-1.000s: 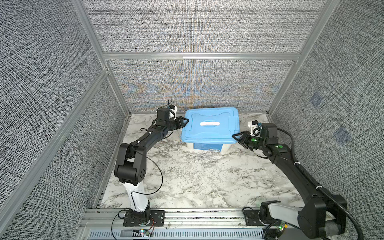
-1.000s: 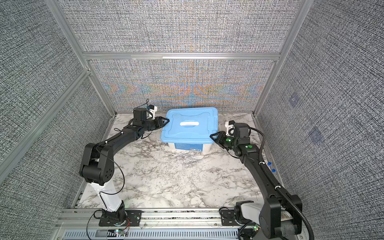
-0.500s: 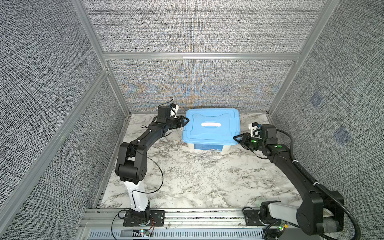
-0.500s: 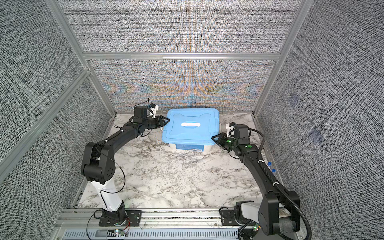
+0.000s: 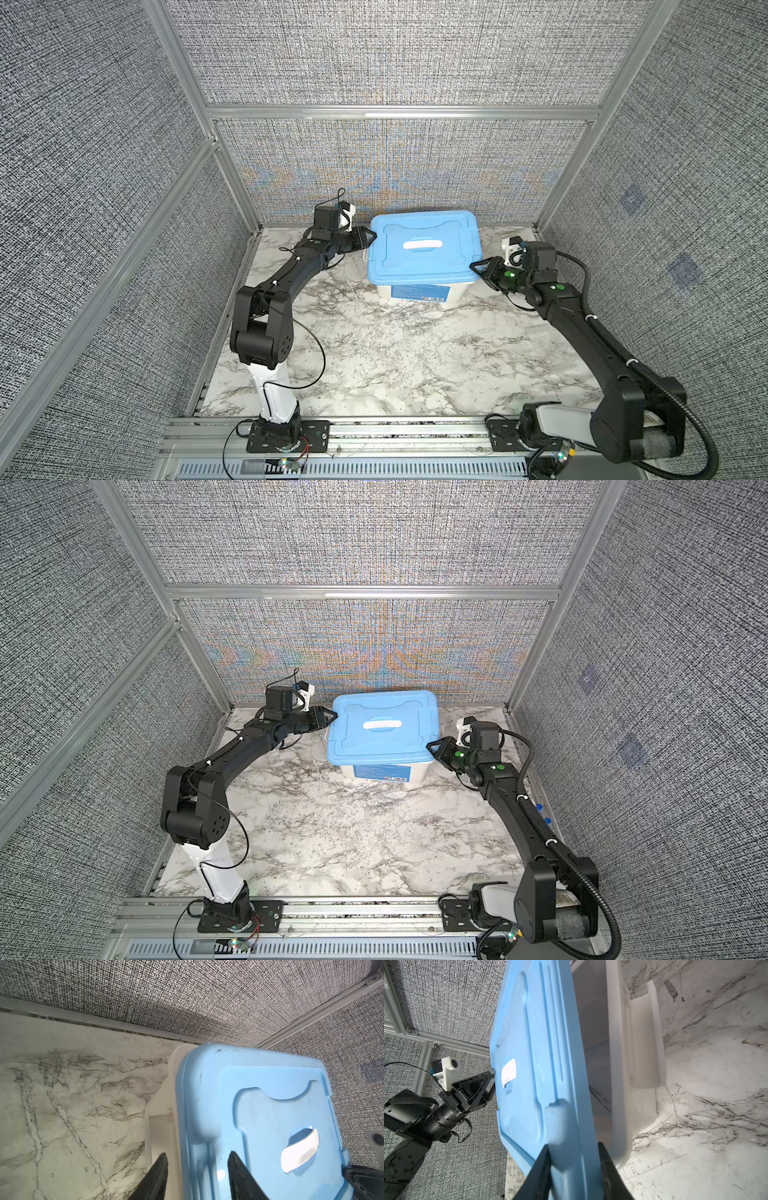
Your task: Organize the chemistry lab equipment
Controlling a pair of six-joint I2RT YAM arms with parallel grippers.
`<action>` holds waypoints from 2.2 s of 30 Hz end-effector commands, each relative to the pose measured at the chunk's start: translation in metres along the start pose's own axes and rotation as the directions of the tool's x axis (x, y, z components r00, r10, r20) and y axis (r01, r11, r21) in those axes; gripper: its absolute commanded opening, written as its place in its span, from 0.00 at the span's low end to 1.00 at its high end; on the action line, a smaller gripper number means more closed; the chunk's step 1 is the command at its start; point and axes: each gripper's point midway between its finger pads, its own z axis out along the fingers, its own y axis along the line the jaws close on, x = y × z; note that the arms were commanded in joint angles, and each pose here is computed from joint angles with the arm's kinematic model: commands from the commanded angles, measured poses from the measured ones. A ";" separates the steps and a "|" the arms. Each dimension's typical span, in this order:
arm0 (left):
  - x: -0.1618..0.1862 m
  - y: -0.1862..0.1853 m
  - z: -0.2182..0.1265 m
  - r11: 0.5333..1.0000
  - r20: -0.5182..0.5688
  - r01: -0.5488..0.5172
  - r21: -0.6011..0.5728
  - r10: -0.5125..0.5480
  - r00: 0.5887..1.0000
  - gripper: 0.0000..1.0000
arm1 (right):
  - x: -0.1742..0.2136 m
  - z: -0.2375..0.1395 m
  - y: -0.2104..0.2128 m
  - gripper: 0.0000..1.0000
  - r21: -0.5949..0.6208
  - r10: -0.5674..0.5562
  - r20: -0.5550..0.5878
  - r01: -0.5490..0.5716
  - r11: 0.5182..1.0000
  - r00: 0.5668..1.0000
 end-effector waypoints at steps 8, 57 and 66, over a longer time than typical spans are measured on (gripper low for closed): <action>0.005 0.000 0.007 1.000 -0.041 -0.001 0.025 0.002 0.999 0.49 | -0.017 0.004 -0.022 0.29 0.095 0.043 0.101 -0.052 0.994 0.994; 0.032 -0.014 -0.028 0.995 0.036 0.049 0.085 -0.052 0.998 0.46 | -0.029 -0.016 0.001 0.21 -0.038 0.176 0.351 -0.174 0.984 0.920; 0.035 -0.019 -0.018 0.992 0.012 0.060 0.110 -0.062 0.998 0.45 | -0.031 -0.016 0.008 0.20 -0.034 0.168 0.390 -0.168 0.985 0.905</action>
